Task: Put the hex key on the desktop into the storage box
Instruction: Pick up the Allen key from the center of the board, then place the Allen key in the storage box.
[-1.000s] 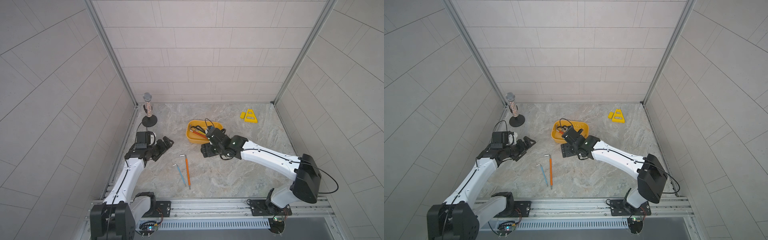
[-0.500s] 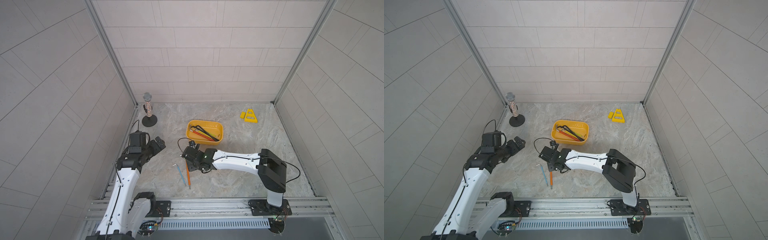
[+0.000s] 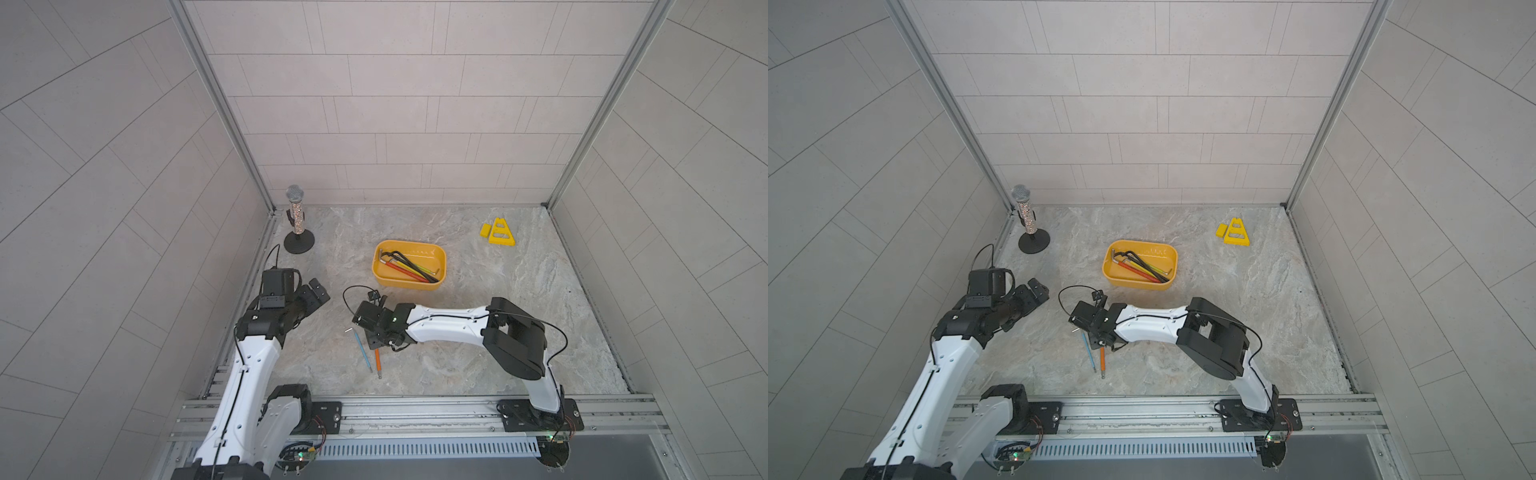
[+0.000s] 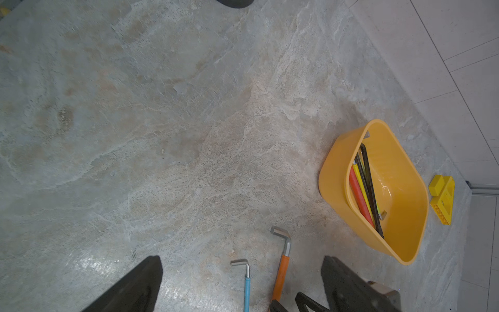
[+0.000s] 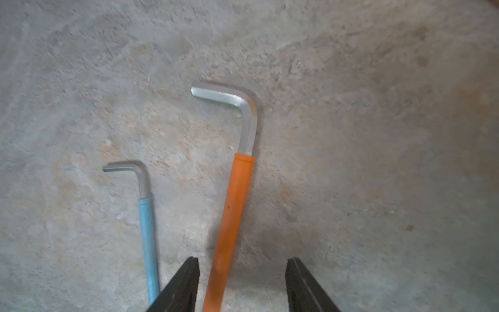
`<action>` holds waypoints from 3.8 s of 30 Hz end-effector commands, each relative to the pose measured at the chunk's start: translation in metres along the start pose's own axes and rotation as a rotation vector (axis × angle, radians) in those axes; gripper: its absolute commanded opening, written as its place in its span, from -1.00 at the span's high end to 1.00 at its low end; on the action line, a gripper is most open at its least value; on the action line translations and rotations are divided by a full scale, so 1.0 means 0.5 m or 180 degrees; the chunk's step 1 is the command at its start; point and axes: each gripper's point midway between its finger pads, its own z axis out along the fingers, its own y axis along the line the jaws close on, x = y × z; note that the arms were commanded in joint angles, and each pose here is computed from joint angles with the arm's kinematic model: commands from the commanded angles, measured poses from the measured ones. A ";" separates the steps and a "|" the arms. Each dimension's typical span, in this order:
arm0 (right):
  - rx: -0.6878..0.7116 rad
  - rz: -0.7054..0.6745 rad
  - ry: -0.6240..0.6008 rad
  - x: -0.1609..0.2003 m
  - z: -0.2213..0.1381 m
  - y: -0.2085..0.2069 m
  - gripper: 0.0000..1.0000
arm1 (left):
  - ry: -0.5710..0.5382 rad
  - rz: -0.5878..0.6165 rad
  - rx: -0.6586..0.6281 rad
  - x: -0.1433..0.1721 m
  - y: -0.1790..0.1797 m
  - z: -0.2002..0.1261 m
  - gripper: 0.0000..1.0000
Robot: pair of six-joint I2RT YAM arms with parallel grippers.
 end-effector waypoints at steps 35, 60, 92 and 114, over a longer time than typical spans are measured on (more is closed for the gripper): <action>0.0319 -0.0151 0.0165 0.067 0.017 -0.041 0.10 | -0.0060 -0.0008 0.0244 0.002 -0.018 -0.001 -1.00; 0.0429 0.0019 0.0130 0.109 -0.001 -0.118 1.00 | 0.0145 -0.0036 0.0527 0.023 -0.047 0.015 -1.00; 0.0194 -0.0170 -0.0816 -0.146 -0.275 -0.315 1.00 | 0.0486 0.0020 0.1280 -0.028 -0.226 0.037 -1.00; 0.0221 -0.0559 -0.0811 -0.330 -0.235 -0.353 1.00 | 0.0514 0.0363 0.1154 -0.120 -0.283 0.173 -1.00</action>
